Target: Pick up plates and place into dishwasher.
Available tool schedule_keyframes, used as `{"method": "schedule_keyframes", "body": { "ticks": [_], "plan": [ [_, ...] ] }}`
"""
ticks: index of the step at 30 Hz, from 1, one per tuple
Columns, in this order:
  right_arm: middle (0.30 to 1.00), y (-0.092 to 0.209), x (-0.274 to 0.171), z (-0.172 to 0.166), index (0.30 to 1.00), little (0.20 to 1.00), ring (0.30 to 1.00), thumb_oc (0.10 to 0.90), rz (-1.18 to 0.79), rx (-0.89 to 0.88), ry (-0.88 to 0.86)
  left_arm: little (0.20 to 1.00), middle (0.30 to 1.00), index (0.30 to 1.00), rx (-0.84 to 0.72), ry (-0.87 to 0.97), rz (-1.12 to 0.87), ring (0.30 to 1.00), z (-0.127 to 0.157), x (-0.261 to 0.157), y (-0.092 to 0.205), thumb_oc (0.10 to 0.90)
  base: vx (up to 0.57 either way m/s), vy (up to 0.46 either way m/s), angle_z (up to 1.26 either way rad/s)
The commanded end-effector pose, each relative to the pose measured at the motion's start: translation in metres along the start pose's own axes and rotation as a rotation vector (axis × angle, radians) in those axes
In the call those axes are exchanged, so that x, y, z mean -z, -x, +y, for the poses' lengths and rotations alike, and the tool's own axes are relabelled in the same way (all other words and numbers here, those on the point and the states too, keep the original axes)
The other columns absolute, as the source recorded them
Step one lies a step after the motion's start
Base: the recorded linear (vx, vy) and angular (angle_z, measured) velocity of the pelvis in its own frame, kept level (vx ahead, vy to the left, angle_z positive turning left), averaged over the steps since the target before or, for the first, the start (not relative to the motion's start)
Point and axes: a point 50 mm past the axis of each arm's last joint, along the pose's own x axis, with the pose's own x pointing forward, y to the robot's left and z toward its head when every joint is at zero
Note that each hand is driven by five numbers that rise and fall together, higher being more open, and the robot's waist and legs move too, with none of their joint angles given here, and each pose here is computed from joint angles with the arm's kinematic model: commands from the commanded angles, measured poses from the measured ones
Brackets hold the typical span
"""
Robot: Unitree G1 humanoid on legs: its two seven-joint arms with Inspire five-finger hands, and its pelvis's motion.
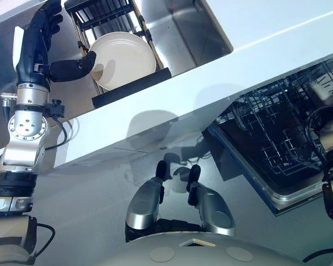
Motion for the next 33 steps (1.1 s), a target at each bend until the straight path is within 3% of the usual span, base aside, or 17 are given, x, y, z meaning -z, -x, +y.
{"method": "schedule_keyframes", "body": {
  "ticks": [1,17,26,33],
  "plan": [
    [0.9,0.002,-0.01,-0.02,0.9,0.9,0.9,0.8,-0.134,0.136,0.048,0.9,0.9,0.9,-0.056,0.02,-0.152,0.9,0.017,-0.025,-0.002,0.8,0.03,0.066,-0.04],
    [0.9,0.021,0.001,-0.001,0.9,0.9,0.9,0.8,-0.215,0.082,0.0,0.9,0.9,0.9,-0.02,0.028,-0.058,0.9,0.01,-0.002,0.022,0.8,0.02,0.077,-0.07],
    [0.9,0.042,0.011,0.04,0.9,0.9,0.9,0.8,-0.231,-0.274,-0.233,0.9,0.9,0.9,-0.004,0.034,-0.048,0.9,0.005,0.004,0.03,0.8,-0.02,0.077,-0.08],
    [0.9,0.056,0.003,0.05,0.9,0.9,0.9,0.8,-0.297,-0.406,-0.351,0.9,0.9,0.9,-0.018,0.049,-0.042,0.9,0.002,0.007,0.029,0.8,-0.02,0.075,-0.13]
  ]
}}
